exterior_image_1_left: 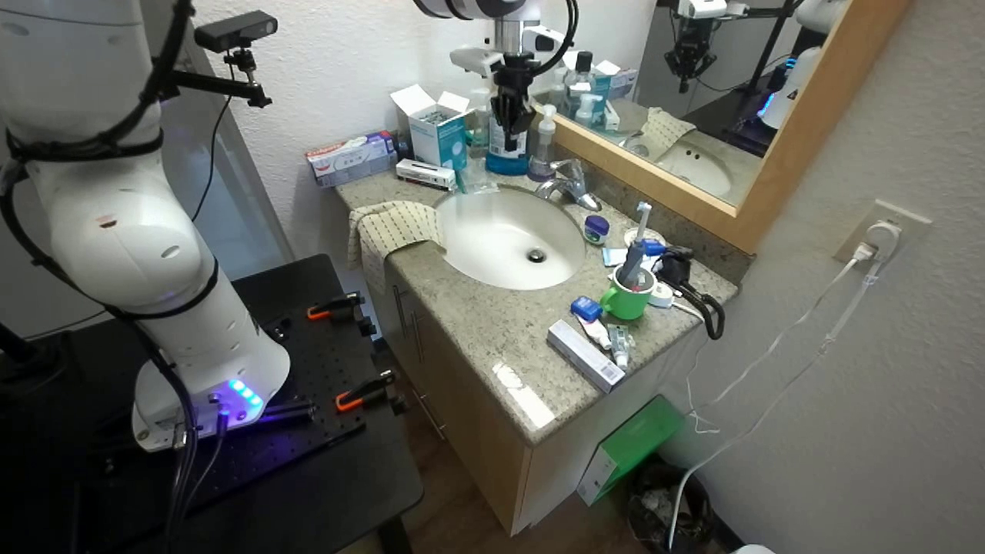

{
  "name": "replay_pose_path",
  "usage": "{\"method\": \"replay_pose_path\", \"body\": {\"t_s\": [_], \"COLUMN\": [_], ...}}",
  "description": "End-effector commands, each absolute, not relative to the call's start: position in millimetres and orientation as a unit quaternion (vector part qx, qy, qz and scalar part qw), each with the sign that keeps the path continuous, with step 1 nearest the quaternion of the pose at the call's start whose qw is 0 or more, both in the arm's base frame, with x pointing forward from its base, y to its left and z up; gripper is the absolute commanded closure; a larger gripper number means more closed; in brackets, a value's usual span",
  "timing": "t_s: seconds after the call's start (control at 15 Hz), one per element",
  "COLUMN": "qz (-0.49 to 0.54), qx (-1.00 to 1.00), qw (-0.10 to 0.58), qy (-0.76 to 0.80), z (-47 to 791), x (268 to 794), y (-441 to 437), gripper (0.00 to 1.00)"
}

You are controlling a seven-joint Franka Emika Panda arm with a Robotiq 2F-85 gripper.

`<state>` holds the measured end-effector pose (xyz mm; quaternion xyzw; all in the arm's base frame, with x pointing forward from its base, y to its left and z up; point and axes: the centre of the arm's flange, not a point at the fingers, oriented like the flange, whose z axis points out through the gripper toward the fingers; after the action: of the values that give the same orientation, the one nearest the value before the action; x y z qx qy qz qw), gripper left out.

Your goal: Close the tap

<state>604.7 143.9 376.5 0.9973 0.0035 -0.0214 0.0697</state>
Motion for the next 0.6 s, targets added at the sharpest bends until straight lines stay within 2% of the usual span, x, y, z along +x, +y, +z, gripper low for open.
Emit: {"method": "replay_pose_path", "body": {"t_s": [0.0,0.33,0.4,0.47,0.53], "qz": [-0.001,0.011,0.010,0.009,-0.003], "qx": [0.995,0.991,0.990,0.989,0.992], "qw": [0.076,0.076,0.075,0.076,0.074], "qy": [0.064,0.113,0.119,0.130,0.107], "z": [384,386,386,387,381], "x": [573,558,556,554,571], "y": [139,138,138,137,144], "gripper": [1.00,1.00,0.92,0.73,0.93]}}
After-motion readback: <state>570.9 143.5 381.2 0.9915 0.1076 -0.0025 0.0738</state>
